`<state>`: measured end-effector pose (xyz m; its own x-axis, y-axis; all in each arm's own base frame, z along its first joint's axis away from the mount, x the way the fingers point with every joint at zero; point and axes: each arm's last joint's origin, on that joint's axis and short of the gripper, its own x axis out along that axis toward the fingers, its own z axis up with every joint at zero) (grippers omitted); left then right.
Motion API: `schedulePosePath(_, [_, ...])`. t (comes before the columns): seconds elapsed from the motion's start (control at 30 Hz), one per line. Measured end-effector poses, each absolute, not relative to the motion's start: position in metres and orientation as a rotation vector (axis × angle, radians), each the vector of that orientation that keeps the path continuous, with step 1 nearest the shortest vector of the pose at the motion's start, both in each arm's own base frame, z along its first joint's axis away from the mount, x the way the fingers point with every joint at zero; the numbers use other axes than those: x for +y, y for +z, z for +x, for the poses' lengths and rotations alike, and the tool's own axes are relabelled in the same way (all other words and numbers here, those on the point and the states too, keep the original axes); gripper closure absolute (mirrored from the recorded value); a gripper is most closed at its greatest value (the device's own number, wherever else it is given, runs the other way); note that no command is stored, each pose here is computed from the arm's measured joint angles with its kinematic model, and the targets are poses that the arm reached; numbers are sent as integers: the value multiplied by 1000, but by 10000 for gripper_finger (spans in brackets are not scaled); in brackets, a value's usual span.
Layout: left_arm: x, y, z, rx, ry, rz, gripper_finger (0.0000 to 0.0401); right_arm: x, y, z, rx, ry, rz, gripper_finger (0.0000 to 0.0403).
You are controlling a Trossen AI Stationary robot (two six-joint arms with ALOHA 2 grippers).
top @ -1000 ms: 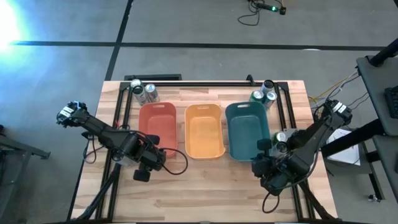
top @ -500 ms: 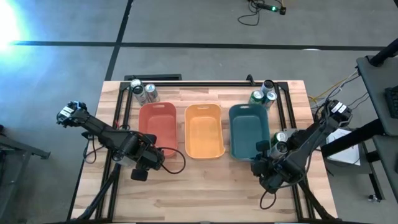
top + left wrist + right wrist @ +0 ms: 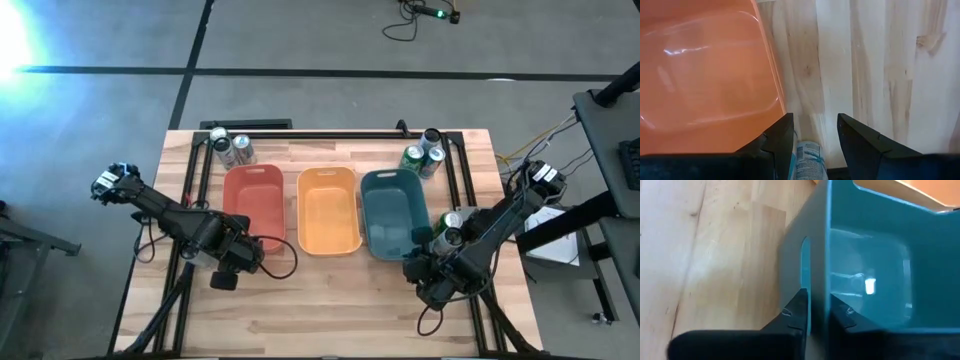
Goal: Sort soda cans
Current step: Move the blue bin on the right side of the yellow bin
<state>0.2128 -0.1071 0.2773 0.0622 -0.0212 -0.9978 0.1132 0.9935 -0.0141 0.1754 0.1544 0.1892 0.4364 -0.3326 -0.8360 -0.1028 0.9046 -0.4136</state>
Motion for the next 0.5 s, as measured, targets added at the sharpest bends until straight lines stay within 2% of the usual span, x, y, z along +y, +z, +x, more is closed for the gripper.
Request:
schedulePosePath(0.3, [-114,279,209,1514,-141,69,264,158,201,179,1111,-146,-428,278])
schedulePosePath(0.5, [-117,302,215,1411,-137,80,264,162,224,184,1105,-147,-424,229])
